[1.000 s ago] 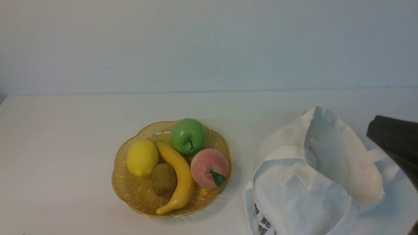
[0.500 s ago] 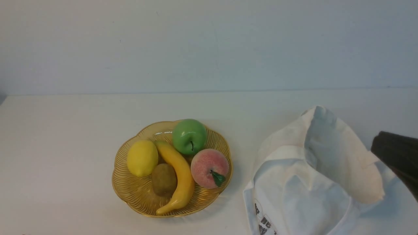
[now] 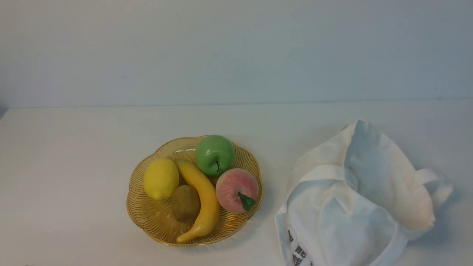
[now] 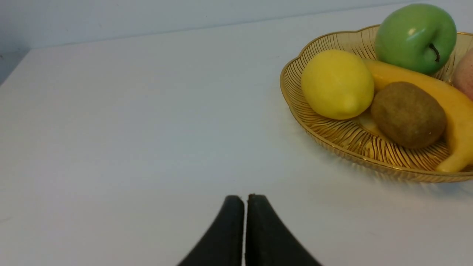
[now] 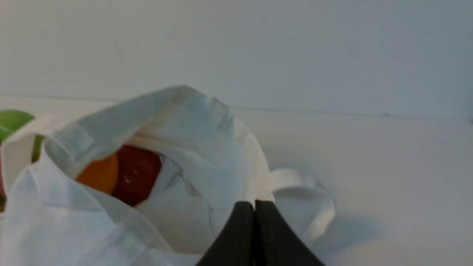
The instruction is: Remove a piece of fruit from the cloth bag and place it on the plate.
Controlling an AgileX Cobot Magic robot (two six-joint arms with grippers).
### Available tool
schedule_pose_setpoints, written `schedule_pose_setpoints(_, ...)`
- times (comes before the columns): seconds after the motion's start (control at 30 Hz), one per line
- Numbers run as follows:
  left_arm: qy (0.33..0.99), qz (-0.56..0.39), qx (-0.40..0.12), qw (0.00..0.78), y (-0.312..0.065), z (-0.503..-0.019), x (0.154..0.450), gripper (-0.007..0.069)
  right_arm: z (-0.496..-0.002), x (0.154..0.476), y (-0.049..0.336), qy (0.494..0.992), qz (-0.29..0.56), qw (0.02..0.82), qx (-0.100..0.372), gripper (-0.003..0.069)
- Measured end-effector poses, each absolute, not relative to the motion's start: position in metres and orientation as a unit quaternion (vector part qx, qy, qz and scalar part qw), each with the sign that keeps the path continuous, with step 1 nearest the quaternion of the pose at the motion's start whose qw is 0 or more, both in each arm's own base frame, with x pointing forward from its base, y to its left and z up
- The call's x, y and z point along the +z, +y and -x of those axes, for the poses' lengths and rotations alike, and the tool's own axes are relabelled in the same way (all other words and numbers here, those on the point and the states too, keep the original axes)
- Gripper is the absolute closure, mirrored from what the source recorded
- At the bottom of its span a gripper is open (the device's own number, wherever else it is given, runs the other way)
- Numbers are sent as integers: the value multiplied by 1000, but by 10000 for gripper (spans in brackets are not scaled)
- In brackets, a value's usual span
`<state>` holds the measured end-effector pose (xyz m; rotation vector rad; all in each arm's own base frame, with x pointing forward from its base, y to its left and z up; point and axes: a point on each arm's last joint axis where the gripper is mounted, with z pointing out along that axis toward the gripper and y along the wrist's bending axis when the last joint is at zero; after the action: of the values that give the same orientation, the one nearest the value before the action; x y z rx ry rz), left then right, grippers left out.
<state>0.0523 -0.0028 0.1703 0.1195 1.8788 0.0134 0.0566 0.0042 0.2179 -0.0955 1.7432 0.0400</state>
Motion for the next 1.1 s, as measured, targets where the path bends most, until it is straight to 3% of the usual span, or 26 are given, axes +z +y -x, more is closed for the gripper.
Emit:
schedule_pose_setpoints(0.3, 807, -51, 6, 589, -3, -52, 170, 633, -54, 179, 3, 789, 36, 613, 10, 673)
schedule_pose_setpoints(0.8, 807, -51, 6, 589, -3, -52, 170, 633, -54, 181, -2, 780, 1, 625, -19, 673)
schedule_pose_setpoints(1.1, 807, -51, 6, 589, -3, -52, 170, 633, -54, 181, 0, 780, 14, 625, -9, 673)
